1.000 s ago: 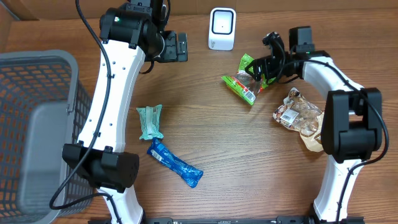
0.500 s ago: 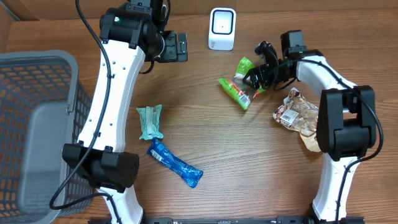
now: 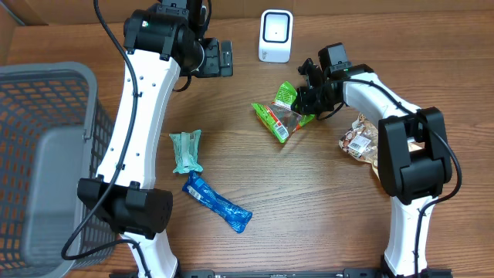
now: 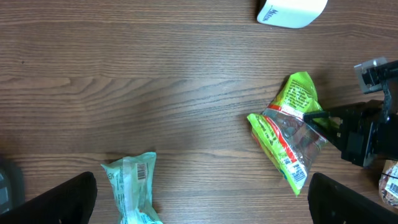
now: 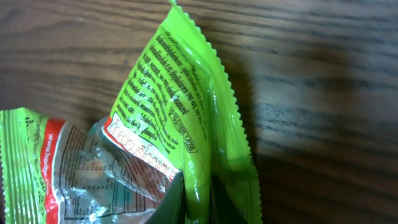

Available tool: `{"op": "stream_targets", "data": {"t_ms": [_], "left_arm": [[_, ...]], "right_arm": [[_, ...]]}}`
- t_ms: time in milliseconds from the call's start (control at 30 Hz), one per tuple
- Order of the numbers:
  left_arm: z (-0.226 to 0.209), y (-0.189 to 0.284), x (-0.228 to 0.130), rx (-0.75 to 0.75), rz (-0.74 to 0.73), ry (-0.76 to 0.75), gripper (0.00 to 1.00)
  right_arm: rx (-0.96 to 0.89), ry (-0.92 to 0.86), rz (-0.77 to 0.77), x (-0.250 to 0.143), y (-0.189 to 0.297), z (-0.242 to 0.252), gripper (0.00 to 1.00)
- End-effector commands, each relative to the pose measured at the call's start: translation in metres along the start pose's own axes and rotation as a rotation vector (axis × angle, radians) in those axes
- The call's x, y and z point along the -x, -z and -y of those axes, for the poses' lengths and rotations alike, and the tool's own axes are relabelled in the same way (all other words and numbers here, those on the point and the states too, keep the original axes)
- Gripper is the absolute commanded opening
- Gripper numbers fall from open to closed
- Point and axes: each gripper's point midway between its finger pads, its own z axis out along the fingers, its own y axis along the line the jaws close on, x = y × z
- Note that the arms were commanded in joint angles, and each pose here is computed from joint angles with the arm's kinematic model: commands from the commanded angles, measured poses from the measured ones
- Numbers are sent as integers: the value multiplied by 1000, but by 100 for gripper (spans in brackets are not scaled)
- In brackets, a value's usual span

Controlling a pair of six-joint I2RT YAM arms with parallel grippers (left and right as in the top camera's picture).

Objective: Scan the item barcode
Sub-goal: 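Hold the green packet up to the scanner with the right gripper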

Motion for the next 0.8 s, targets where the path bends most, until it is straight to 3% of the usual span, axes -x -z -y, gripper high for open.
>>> {"op": "stream_targets", "data": {"t_ms": [0, 200, 333, 467, 767], "left_arm": [[0, 13, 6, -3, 39, -18, 100], [0, 13, 6, -3, 39, -18, 100], [0, 13, 6, -3, 39, -18, 100], [0, 13, 6, -3, 39, -18, 100], [0, 13, 6, -3, 39, -17, 100]], "right_arm": [[-143, -141, 2, -6, 3, 23, 4], [-327, -110, 238, 36, 77, 17, 4], [-622, -53, 464, 64, 134, 13, 4], [-842, 51, 636, 84, 160, -10, 4], [-954, 145, 1049, 143, 226, -64, 4]]}}
